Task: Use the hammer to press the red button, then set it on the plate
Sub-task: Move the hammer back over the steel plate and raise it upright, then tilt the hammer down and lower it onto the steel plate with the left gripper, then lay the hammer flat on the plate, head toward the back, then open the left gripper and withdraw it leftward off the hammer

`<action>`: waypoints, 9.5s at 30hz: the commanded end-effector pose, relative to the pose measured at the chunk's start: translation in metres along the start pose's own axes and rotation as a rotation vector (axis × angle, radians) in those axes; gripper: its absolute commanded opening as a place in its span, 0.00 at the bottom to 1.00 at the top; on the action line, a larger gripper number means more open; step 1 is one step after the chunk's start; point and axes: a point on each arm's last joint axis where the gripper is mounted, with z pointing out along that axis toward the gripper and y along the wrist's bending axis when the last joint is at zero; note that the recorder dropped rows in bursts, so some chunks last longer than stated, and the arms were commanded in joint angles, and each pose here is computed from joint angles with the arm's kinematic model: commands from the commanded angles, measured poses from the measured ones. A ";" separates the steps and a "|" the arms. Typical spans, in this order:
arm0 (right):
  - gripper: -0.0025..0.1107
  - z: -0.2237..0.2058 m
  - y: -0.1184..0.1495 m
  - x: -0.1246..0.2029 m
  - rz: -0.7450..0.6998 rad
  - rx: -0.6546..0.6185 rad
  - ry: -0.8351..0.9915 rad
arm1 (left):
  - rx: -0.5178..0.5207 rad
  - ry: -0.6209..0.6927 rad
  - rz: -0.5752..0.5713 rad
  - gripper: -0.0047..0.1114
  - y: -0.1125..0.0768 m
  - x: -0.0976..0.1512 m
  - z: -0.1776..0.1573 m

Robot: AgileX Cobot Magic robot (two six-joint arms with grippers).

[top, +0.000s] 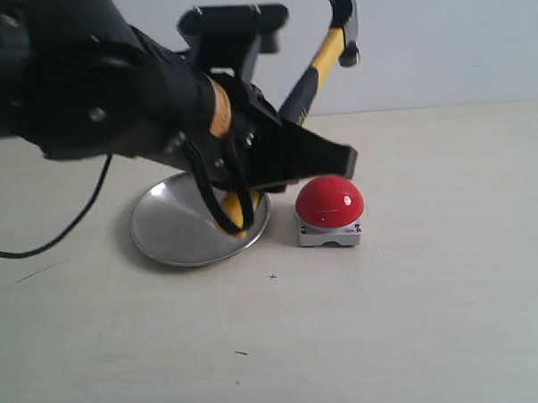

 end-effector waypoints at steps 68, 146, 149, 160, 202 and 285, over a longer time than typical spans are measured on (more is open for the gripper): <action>0.02 0.000 0.000 0.001 -0.007 0.003 0.000 | 0.596 -0.295 -0.514 0.04 0.154 0.063 0.024; 0.02 0.000 -0.001 0.001 -0.006 0.010 -0.001 | 0.460 -0.101 -1.034 0.04 0.173 0.083 0.146; 0.02 0.000 -0.001 0.001 -0.006 0.014 -0.002 | 0.444 -0.072 -1.035 0.04 0.174 0.089 0.150; 0.02 0.000 -0.001 0.001 -0.006 0.014 -0.002 | 0.439 -0.051 -1.035 0.04 0.174 0.095 0.155; 0.02 0.000 -0.001 0.001 -0.006 0.014 -0.002 | 0.479 -0.041 -1.049 0.45 0.200 0.107 0.140; 0.02 0.000 -0.001 0.001 -0.006 0.014 -0.002 | 0.041 -0.633 -0.362 0.04 0.186 0.101 -0.117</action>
